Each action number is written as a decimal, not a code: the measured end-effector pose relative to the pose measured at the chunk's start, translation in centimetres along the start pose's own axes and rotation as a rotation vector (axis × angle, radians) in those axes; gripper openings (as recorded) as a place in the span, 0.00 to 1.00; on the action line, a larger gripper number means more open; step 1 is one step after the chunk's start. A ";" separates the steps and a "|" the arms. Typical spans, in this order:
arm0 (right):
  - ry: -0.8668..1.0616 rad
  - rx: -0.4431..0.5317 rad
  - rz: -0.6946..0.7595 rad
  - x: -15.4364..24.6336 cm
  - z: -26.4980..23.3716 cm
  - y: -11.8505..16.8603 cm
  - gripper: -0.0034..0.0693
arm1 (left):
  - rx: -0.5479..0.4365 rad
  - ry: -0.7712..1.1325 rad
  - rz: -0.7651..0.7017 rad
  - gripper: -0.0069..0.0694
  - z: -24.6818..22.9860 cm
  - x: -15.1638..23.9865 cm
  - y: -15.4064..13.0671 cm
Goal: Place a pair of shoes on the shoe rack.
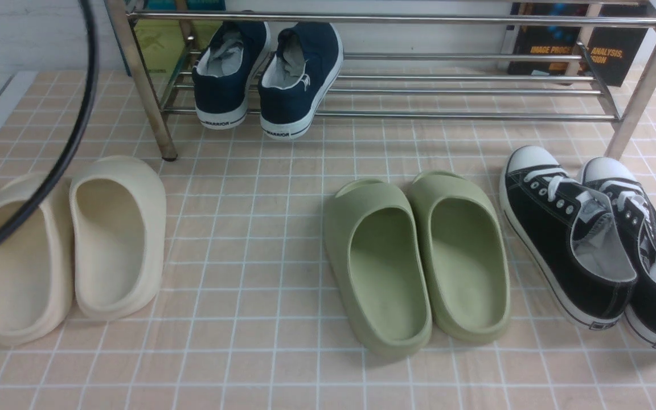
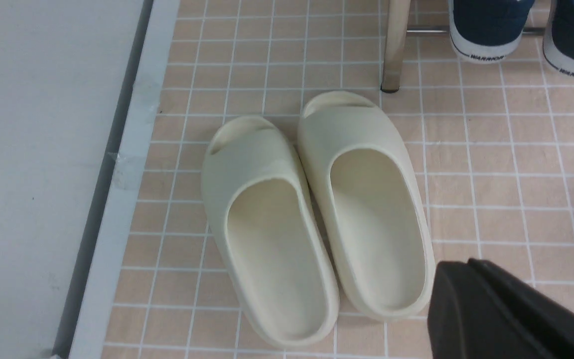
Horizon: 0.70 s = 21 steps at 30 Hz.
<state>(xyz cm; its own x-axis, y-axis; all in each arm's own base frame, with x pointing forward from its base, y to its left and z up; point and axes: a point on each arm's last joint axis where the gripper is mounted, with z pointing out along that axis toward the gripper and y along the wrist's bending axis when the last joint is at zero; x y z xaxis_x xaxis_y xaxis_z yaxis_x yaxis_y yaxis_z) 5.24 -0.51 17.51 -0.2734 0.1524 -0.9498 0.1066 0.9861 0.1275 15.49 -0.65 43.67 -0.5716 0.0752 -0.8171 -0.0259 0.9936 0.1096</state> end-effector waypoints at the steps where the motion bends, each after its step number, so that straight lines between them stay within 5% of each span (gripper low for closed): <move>1: 0.000 0.000 0.000 0.0 0.0 0.0 0.38 | 0.002 -0.019 -0.003 0.12 -0.9 1.6 0.2; 11: 0.000 0.000 0.000 0.0 0.0 0.0 0.38 | -0.002 -0.088 -0.035 0.12 -5.6 8.9 1.6; 21: 0.000 0.000 0.000 0.0 0.0 0.0 0.38 | -0.034 0.027 -0.042 0.12 -6.6 11.0 2.1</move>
<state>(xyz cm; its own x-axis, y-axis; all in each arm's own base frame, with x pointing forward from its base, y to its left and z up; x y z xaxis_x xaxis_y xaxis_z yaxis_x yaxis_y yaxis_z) 5.24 -0.51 17.51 -0.2734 0.1524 -0.9498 0.1066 0.9861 0.1275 3.79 1.70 38.66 -0.5915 0.0306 -0.8057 -0.0781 0.9924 0.0950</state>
